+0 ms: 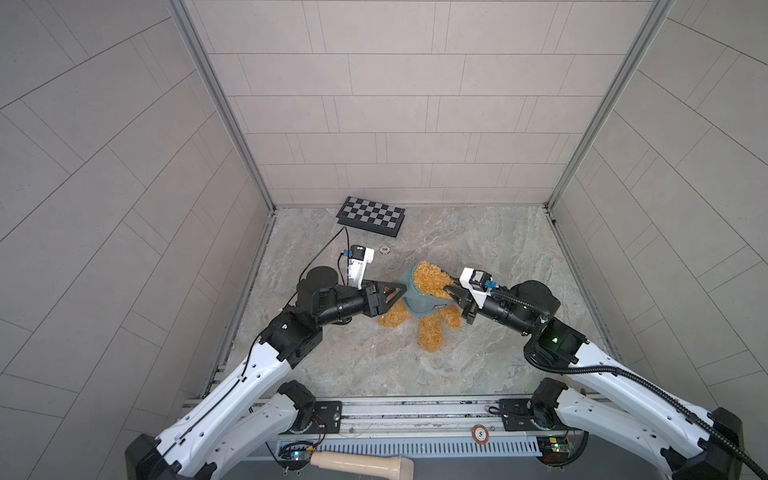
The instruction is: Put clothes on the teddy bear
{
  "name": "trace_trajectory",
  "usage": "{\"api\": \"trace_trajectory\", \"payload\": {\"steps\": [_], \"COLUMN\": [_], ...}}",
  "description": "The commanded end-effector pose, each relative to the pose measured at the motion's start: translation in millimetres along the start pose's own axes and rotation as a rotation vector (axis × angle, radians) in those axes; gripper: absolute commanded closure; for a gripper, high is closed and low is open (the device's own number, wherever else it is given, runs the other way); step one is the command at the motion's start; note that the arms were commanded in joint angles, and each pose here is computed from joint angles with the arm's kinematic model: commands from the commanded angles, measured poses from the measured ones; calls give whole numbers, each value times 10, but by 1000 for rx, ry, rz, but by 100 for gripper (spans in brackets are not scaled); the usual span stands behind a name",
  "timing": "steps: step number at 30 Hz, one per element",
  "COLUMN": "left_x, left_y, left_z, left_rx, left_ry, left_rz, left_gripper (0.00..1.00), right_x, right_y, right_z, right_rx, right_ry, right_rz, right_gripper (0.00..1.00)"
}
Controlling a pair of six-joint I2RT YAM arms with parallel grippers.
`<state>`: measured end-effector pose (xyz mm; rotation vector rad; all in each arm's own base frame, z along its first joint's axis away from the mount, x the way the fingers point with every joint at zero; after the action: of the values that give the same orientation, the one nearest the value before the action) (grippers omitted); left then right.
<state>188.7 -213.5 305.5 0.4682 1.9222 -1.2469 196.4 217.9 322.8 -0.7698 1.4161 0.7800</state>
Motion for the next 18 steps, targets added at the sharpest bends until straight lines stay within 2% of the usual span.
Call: {"api": "trace_trajectory", "payload": {"steps": [1,6,8,12,15,18], "left_x": [-134,-126,-91,87,214,327], "left_y": [-128,-83,-44,274,513,643], "left_z": [-2,-31,-48,-85,-82,-50], "left_rx": [34,-4,-29,-167,-193,-228], "left_ry": [-42,-55,-50,-9,-19,4], "left_rz": [33,22,18,-25,-96,-100], "left_gripper": [56,92,100,100,100,100], "right_x": [-225,-216,-217,-226,-299,-346], "right_y": [16,8,5,-29,-38,-42], "right_z": [-32,-39,-54,-139,-211,-244], "right_rx": [-6,2,7,49,73,82], "right_ry": [-96,-99,-103,-137,-171,-187], "right_rz": [-51,-52,-51,-48,-51,-51], "right_gripper": [100,100,100,100,100,100]}}
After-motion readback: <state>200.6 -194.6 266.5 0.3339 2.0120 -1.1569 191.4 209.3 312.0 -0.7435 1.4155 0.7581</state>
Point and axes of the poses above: each gripper's point midway between its finger pads, its own z axis out along the fingers, its own y axis along the line the jaws close on, x = y × z, the point moved 4 cm from there along -z, back along the fingers, and after that the axes turned 12 degrees about z, right-handed, at the moved point
